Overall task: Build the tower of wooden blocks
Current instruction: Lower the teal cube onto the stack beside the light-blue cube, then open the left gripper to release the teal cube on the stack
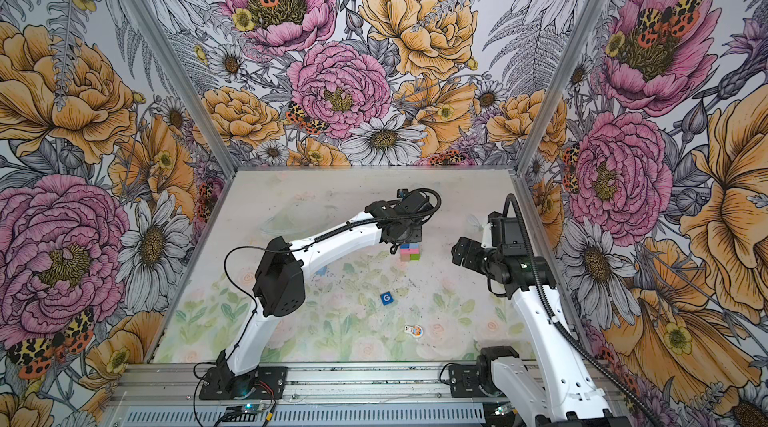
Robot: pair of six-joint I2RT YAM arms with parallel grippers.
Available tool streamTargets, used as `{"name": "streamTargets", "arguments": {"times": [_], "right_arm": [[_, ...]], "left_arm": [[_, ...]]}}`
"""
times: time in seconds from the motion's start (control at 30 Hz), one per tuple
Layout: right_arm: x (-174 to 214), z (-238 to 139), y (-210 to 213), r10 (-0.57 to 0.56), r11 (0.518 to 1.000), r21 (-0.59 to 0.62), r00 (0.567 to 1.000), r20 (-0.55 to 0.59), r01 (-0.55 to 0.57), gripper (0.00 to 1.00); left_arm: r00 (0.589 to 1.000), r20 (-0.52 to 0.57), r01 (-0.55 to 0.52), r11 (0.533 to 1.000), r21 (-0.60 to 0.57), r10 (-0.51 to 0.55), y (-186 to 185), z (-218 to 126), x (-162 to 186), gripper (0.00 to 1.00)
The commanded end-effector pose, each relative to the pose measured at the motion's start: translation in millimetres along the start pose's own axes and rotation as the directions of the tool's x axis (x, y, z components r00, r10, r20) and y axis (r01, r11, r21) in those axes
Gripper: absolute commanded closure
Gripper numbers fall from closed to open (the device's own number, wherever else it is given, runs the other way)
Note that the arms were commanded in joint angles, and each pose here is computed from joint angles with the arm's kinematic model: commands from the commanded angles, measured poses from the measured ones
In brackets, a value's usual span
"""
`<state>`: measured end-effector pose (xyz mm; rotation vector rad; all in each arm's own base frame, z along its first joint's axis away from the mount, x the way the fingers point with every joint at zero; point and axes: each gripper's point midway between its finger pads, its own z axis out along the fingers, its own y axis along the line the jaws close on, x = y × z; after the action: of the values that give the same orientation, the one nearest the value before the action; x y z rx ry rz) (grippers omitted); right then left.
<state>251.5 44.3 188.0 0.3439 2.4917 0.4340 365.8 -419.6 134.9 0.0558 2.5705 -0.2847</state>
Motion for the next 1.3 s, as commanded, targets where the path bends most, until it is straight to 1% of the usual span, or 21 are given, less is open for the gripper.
{"name": "streamTargets", "arguments": {"times": [0.0, 0.8, 1.0, 1.07, 1.17, 1.27], "right_arm": [[-0.1, -4.2, 1.8, -0.012, 1.0, -0.013, 1.0, 0.013, 0.012, 0.11], [0.9, -4.1, 2.2, -0.012, 1.0, -0.017, 1.0, 0.011, 0.013, 0.11], [1.2, -4.5, 2.4, -0.013, 1.0, -0.019, 1.0, 0.012, 0.013, 0.1], [1.3, -4.4, 3.0, -0.014, 1.0, -0.021, 1.0, 0.011, 0.014, 0.1], [1.6, -4.2, 2.7, -0.014, 1.0, -0.02, 1.0, 0.01, 0.014, 0.1], [1.5, -4.3, 2.9, -0.013, 1.0, -0.022, 1.0, 0.01, 0.013, 0.1]], "left_arm": [[0.999, 0.036, 0.017, 1.0, -0.009, -0.017, -2.7, 1.3, -7.7, 0.89], [1.0, 0.026, 0.017, 1.0, -0.019, -0.016, -0.7, 6.7, -4.1, 0.88], [1.0, 0.021, 0.015, 1.0, -0.016, -0.015, -1.5, 7.3, -2.5, 0.83], [1.0, 0.021, 0.016, 1.0, -0.013, -0.015, -2.2, 6.9, -2.7, 0.79], [1.0, 0.024, 0.014, 1.0, -0.008, -0.013, -4.2, 4.7, -2.9, 0.77], [1.0, 0.026, 0.008, 1.0, -0.004, -0.008, -5.7, 2.9, -3.5, 0.71]]}}
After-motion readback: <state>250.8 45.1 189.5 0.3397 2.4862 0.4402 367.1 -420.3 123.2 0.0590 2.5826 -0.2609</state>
